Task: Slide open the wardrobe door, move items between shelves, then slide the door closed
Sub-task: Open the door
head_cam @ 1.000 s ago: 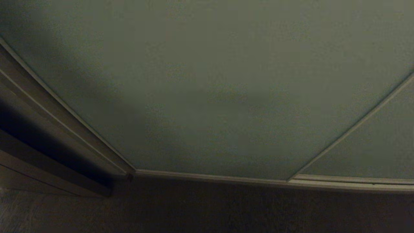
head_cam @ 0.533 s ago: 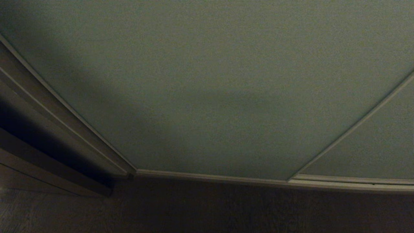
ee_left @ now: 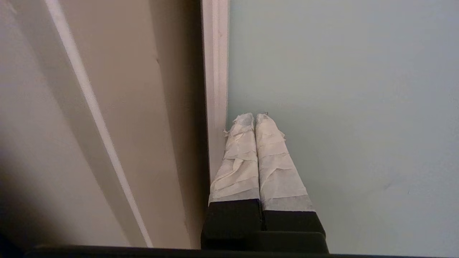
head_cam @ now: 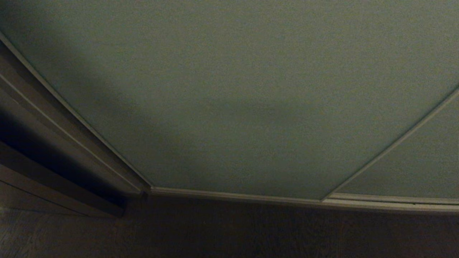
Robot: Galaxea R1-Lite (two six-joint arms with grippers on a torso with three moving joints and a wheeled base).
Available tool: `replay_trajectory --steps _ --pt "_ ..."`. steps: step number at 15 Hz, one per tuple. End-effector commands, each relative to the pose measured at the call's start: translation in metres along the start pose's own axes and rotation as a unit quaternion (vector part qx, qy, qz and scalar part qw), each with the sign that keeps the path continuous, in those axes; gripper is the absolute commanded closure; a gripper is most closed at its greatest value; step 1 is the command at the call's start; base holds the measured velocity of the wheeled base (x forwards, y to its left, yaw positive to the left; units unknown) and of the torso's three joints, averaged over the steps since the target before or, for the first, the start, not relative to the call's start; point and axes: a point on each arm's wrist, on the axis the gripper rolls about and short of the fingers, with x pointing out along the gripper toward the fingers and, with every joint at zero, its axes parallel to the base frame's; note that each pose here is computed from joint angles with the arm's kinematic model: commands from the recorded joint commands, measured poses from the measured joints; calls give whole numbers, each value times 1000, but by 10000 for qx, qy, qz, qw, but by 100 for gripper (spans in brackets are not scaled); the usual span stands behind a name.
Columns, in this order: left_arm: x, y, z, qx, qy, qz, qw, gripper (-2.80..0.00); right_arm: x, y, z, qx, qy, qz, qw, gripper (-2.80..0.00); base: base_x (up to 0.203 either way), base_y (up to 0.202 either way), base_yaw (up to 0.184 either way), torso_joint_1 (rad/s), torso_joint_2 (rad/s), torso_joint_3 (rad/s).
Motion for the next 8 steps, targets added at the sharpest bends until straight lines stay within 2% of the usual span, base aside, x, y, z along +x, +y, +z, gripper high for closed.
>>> replay_trajectory --steps 1,3,6,8 --pt "-6 -4 5 -17 -14 -88 10000 0 0 0 0 -2 6 -6 10000 0 0 0 0 0 0 0" --pt "-12 -5 13 -3 -138 -105 9998 0 0 0 0 -2 6 2 10000 0 0 0 0 0 0 0" --pt "-38 -12 37 20 -515 -139 9986 0 0 0 0 -2 -3 2 10000 0 0 0 0 0 0 0" --pt "-56 -17 50 -98 -717 -148 9973 0 0 0 0 -2 6 -6 10000 0 0 0 0 0 0 0"
